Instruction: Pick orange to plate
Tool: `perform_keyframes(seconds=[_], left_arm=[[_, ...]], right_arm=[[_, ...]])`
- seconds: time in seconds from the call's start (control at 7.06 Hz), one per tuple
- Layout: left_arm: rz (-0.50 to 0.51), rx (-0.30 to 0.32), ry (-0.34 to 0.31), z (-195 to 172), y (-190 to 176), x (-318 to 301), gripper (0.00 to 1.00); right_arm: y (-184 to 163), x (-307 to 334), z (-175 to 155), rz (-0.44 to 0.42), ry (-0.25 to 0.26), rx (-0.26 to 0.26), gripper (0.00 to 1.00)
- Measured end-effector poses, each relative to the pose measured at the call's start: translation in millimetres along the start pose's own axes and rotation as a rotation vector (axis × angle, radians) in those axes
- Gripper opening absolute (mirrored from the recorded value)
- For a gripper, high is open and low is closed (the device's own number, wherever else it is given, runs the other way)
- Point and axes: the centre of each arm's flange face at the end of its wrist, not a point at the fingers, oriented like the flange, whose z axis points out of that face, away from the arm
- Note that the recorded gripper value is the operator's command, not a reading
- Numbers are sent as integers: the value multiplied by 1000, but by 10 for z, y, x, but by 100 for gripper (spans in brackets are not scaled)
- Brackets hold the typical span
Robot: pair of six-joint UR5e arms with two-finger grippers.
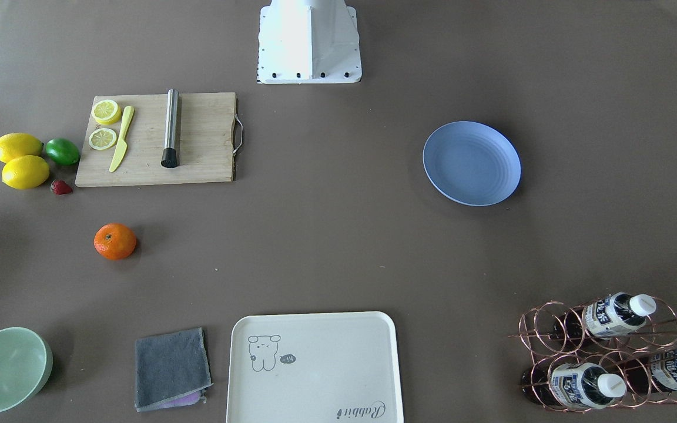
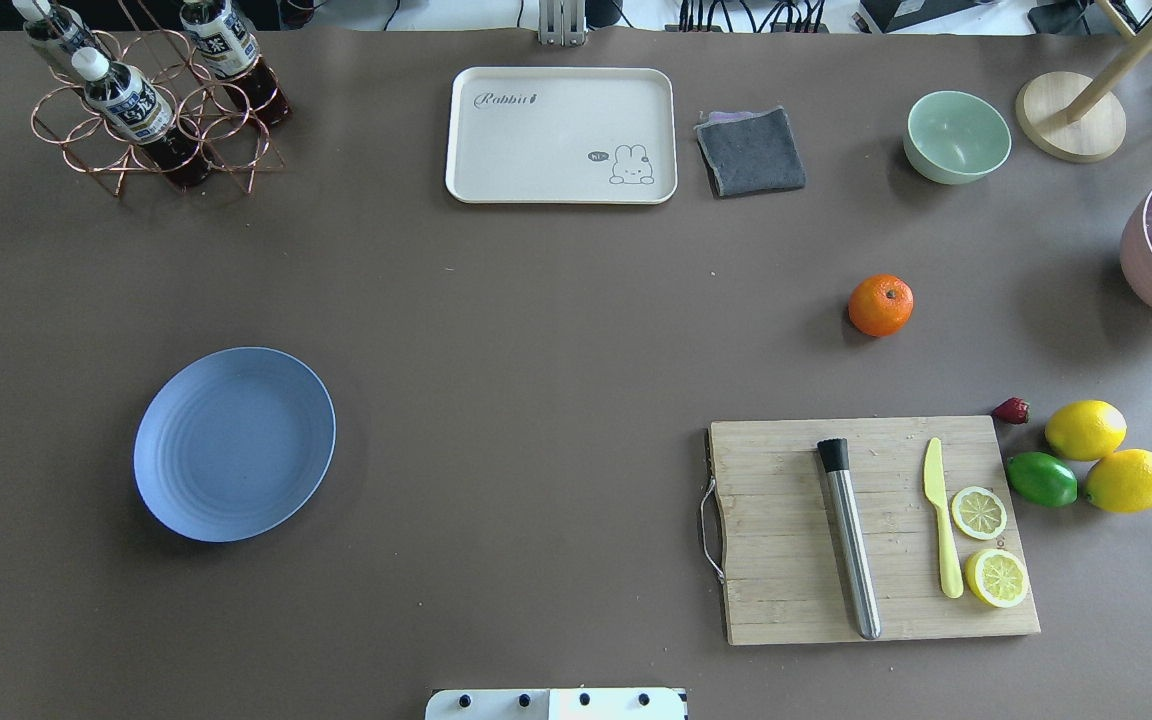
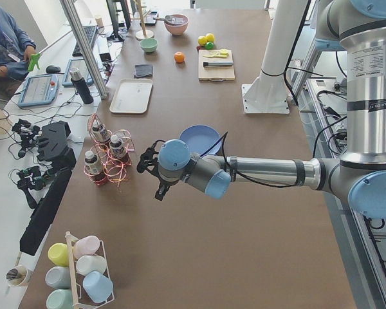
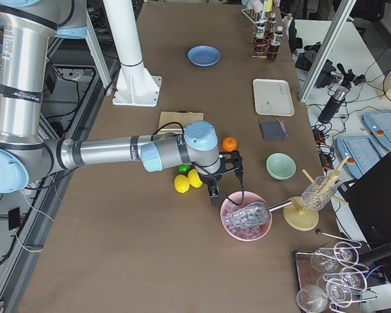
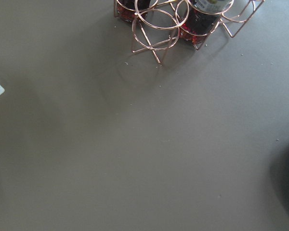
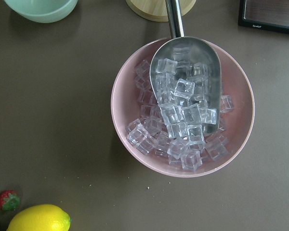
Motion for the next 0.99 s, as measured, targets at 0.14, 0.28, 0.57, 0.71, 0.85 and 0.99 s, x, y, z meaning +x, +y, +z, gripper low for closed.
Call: perform_keyframes(seconds=[0.14, 0.28, 0.57, 0.71, 0.85, 0.99], left_arm=[[-63, -4, 2, 286, 85, 217, 96], [-125, -8, 0, 599, 172, 471, 95], [-221, -34, 25, 1195, 330, 1032, 96], [-247, -45, 45, 1444, 393, 1316, 96], [-267, -48, 62, 1661, 431, 1590, 96], [-284, -46, 65, 1838, 460, 1804, 96]], right_arm=[[-48, -262, 48, 46, -2, -7, 98], [-110, -533, 124, 103, 9, -15, 98], [-289, -1132, 380, 179, 24, -20, 99], [-331, -1409, 532, 179, 13, -9, 99], [-354, -1576, 647, 172, 0, 0, 99], [-360, -1652, 715, 167, -7, 1, 99]])
